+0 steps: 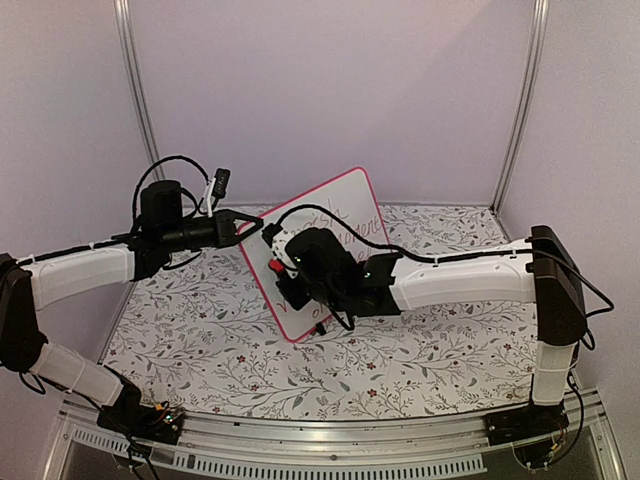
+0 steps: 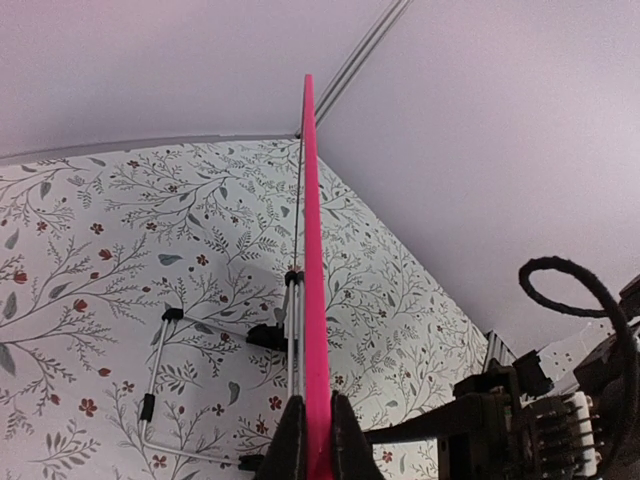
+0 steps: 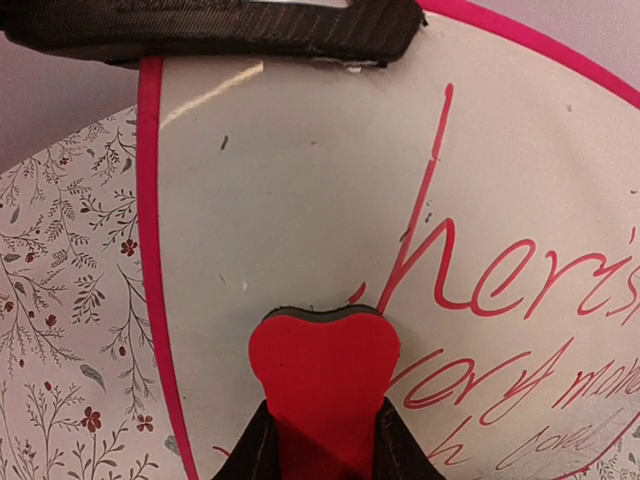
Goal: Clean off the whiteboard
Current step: Erase the whiteboard at the center of the board.
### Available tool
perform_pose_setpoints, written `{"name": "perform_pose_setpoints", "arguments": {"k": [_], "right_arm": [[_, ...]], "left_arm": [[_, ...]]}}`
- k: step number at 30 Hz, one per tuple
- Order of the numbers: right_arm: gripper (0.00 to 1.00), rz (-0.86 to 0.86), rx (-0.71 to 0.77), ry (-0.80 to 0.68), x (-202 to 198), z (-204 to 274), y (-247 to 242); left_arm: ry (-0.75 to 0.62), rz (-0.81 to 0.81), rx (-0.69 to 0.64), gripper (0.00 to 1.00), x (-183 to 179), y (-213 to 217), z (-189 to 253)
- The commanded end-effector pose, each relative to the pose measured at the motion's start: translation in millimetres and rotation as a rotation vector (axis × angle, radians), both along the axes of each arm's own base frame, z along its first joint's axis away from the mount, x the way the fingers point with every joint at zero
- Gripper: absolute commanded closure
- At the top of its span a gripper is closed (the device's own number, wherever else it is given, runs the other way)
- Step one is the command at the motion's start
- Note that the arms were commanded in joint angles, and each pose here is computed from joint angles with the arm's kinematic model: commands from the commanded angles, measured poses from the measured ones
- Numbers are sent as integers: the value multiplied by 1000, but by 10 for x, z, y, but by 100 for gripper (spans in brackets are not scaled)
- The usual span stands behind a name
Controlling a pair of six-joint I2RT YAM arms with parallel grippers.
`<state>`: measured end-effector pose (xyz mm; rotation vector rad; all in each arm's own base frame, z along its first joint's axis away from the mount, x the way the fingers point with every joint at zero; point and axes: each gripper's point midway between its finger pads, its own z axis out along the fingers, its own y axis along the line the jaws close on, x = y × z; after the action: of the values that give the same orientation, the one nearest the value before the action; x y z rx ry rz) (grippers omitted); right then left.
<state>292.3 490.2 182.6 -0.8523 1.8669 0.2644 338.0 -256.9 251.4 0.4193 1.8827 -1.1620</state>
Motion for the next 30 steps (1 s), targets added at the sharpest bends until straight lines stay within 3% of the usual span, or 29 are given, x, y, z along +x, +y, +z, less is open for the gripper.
{"name": "perform_pose_setpoints", "arguments": {"k": [1,8,18,30], "right_arm": [[74,-35,15,-3,190,114,-122],[74,39,44,-66,84,415,104],[73,72,31,-88,39,489,306],[74,101,-60,-32,-142,37,216]], "left_arm": [[39,-112,-43,100,-210,-171,5],[40,-115,-42,100,-214,-175,-2],[42,-116,-42,100,-210,-178,-6],[41,-117,-42,100,-211,-181,-1]]}}
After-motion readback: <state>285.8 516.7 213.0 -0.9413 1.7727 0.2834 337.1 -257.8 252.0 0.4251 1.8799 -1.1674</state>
